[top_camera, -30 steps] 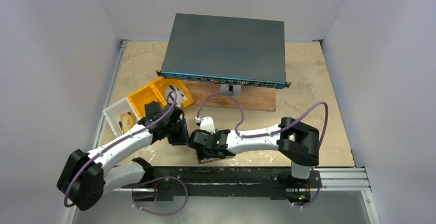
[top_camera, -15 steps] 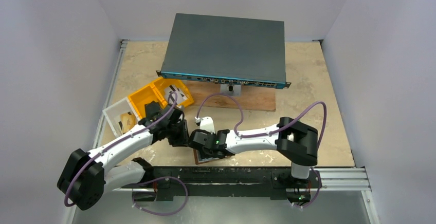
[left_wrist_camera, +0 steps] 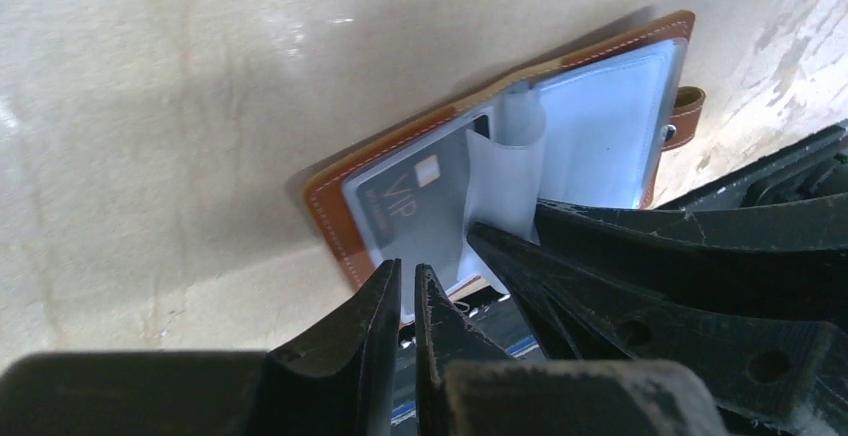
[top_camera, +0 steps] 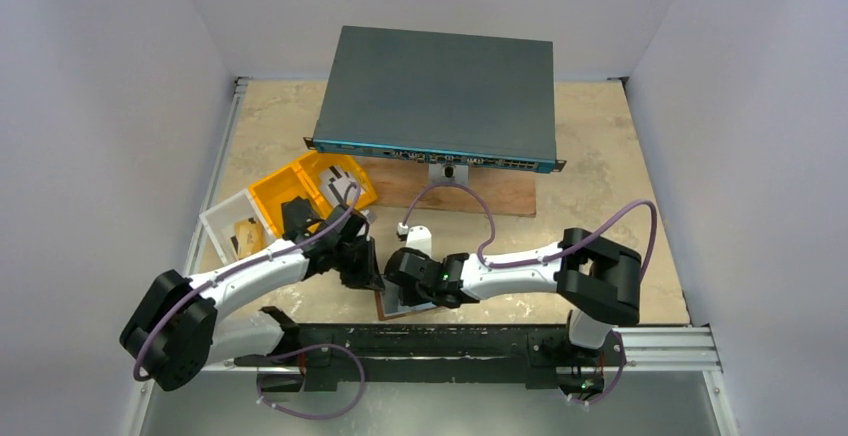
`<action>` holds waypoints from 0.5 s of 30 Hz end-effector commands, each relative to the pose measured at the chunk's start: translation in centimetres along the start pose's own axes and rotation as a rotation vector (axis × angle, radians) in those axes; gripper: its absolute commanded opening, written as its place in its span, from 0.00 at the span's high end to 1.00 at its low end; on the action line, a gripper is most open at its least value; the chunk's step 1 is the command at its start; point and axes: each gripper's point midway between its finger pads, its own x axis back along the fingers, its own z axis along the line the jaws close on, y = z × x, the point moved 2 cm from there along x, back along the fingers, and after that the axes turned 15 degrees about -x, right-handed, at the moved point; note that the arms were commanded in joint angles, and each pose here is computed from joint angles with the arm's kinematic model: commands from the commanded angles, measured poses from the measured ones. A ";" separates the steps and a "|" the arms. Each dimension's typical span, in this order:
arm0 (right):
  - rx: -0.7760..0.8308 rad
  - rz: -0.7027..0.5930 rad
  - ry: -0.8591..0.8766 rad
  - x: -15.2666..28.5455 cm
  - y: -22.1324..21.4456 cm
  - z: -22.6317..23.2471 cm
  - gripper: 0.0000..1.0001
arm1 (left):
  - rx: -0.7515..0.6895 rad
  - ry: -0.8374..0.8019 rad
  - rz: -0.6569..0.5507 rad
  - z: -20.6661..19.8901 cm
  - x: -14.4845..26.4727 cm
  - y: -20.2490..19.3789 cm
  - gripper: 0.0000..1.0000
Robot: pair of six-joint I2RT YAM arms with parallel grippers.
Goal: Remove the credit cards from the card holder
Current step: Remove the credit card from the card holder.
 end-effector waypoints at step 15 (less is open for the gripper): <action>-0.167 -0.023 0.257 3.1 1.9 0.8 0.80 | 0.047 0.010 0.024 -0.4 -3.4 0.2 1.00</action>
